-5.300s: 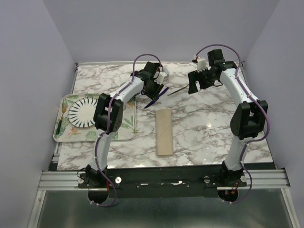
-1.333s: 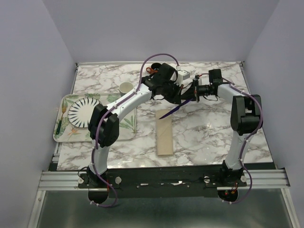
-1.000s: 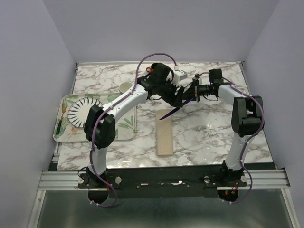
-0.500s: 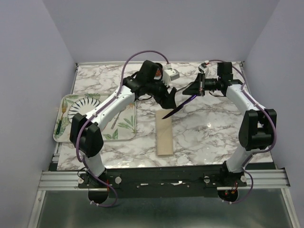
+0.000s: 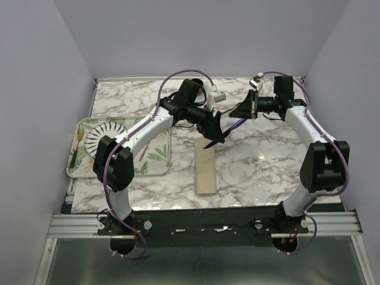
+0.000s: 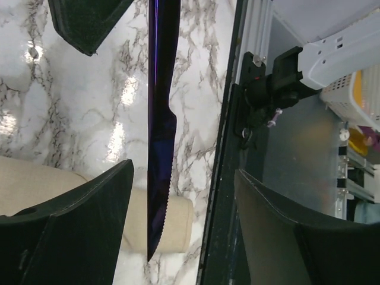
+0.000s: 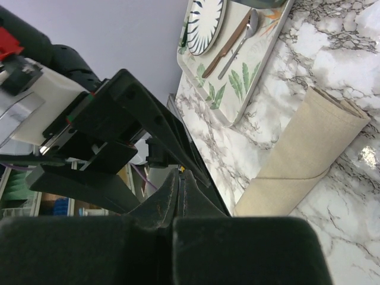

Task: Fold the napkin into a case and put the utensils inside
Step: Pass from the right arm to the left, then pass from the left arm to the right

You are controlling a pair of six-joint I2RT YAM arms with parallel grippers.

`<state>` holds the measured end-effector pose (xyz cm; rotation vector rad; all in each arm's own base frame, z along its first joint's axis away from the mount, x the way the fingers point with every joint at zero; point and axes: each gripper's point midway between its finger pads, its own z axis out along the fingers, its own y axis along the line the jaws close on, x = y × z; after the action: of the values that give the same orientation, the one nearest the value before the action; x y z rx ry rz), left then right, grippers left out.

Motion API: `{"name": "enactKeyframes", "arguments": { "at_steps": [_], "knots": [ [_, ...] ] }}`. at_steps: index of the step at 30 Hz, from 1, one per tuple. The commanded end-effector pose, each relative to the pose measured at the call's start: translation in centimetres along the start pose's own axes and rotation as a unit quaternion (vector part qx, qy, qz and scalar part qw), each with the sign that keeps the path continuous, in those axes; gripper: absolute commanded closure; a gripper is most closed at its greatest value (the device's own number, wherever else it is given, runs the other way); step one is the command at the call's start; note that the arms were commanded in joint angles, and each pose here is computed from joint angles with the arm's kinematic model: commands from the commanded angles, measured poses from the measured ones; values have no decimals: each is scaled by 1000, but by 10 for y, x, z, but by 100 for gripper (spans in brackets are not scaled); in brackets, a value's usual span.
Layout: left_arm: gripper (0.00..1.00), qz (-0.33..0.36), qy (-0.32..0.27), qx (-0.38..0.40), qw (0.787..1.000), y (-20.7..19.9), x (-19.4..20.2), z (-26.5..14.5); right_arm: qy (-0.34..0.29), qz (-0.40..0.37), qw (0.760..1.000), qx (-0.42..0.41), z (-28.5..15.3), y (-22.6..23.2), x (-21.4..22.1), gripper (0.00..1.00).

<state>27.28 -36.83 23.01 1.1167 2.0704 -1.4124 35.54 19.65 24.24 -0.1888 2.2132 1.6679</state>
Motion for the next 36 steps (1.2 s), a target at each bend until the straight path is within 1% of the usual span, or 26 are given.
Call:
{"name": "enactKeyframes", "arguments": {
  "at_steps": [1,5,8,9,11,12,15,16,17,18,19,20,21,22,23,25,26,27,28,29,30,32,33,34,35,36],
  "knots": [
    [21,-37,-1,45,998,-12,2,6,7,-33,999,-34,-11,33,4,99],
    [23,-64,5,70,995,-14,6,10,11,-39,998,-44,-13,40,7,99],
    [38,-79,14,98,992,-19,10,13,11,-46,998,-48,-14,46,6,99],
    [49,-86,18,119,989,-24,10,13,11,-48,998,-47,-14,46,6,99],
    [62,-91,22,147,985,-32,9,12,11,-55,997,-49,-14,48,6,99],
    [74,-94,25,163,982,-36,8,11,10,-60,997,-49,-15,49,5,99],
    [100,-99,28,172,980,-44,8,9,1,-103,994,-42,-18,58,-3,99],
    [100,-96,26,167,981,-43,8,8,-3,-116,993,-31,-19,61,-7,94],
    [100,-93,25,161,982,-43,9,8,-4,-165,986,-20,-20,57,-13,73],
    [100,-79,21,154,985,-46,8,3,11,-149,989,-1,-26,59,-7,59],
    [100,-66,19,131,989,-41,8,4,2,-203,979,12,-34,80,-21,46],
    [100,-36,30,115,992,-38,18,1,5,-275,960,49,-39,74,-31,23],
    [100,-4,30,96,995,-38,15,-5,30,-246,966,75,-46,65,-21,17],
    [100,18,37,68,997,-33,19,-8,28,-278,956,91,-54,74,-28,15],
    [100,67,50,17,996,-16,25,-11,39,-300,945,121,-61,64,-29,13],
    [100,133,51,-39,989,-8,23,-24,66,-273,950,139,-72,56,-12,10],
    [100,167,60,-107,978,12,20,-33,77,-275,948,141,-75,52,-6,8],
    [100,231,61,-135,962,15,17,-43,92,-247,955,138,-78,51,7,7],
    [100,265,64,-157,949,18,16,-48,98,-237,958,132,-78,53,14,7],
    [100,318,40,-191,928,22,-1,-53,99,-225,963,112,-77,60,22,7],
    [100,341,56,-235,908,42,12,-58,106,-197,970,100,-74,59,32,7],
    [100,467,-10,-281,839,27,-28,-76,96,-182,977,51,-71,78,44,7],
    [100,491,-10,-301,817,30,-17,-82,98,-165,981,33,-69,80,51,7],
    [100,543,-8,-311,780,30,-23,-85,97,-154,983,18,-67,83,56,7],
    [100,577,-32,-319,751,20,-37,-83,92,-147,985,-4,-67,92,61,7],
    [100,590,-28,-320,741,23,-31,-81,96,-140,985,-14,-64,94,65,7]
  ]
}}
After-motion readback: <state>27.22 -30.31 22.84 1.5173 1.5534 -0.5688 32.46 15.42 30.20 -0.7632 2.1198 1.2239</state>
